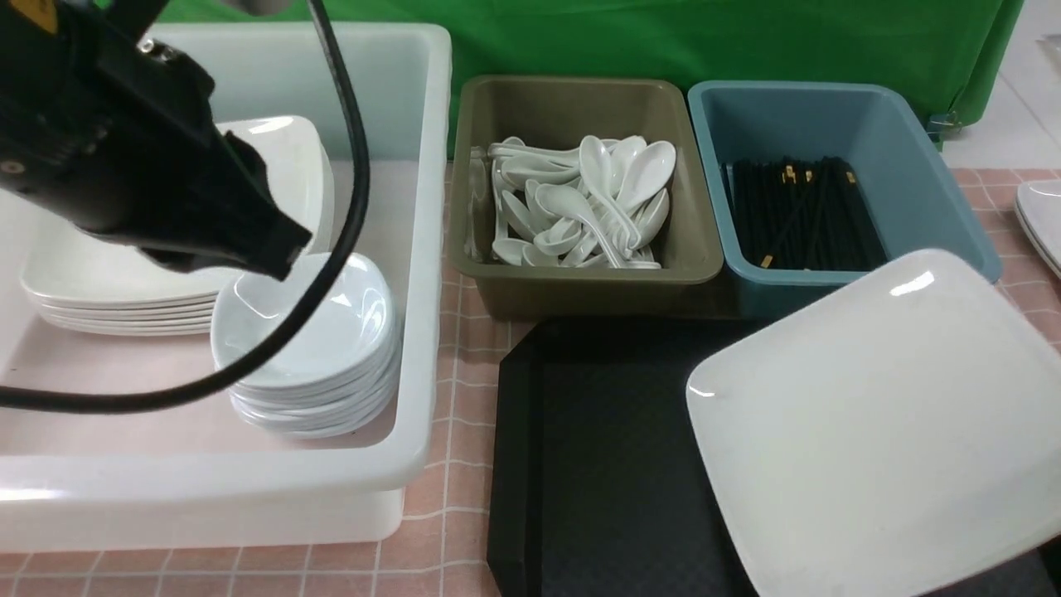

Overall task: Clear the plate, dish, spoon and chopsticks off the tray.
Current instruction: Use the right arm to grab a plate from the dinner plate

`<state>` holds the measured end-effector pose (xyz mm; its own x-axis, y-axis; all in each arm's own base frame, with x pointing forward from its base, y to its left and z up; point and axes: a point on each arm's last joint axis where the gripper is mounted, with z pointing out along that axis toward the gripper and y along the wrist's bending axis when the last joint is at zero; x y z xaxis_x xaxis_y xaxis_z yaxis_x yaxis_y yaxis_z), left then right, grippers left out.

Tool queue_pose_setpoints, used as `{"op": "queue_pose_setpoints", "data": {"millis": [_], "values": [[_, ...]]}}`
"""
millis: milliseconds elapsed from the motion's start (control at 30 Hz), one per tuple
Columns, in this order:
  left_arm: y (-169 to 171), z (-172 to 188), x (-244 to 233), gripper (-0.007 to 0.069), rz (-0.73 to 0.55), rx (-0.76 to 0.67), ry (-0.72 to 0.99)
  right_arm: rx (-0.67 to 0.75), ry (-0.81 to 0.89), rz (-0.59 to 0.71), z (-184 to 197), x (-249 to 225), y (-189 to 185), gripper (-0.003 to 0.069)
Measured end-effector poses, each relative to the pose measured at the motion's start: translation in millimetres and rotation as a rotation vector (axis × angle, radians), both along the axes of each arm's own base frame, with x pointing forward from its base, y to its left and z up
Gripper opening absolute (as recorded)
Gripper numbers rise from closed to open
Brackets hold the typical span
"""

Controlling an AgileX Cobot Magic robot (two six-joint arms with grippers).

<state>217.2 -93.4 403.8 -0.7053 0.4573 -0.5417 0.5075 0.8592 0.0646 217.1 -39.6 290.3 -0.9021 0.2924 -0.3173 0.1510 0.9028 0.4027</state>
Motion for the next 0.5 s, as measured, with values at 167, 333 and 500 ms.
{"op": "queue_pose_setpoints", "data": {"millis": [167,333,500], "values": [[13,7,-3,0.0000,0.065,0.084,-0.065,0.036,-0.154,0.027,49,-6,10,0.0076],[51,32,-11,0.0000,0.280,0.234,-0.272,0.191,-0.355,0.078,97,-8,28,0.0076],[88,49,-36,0.0005,0.425,0.153,-0.318,0.353,-0.510,0.154,128,-2,59,0.0076]]}}
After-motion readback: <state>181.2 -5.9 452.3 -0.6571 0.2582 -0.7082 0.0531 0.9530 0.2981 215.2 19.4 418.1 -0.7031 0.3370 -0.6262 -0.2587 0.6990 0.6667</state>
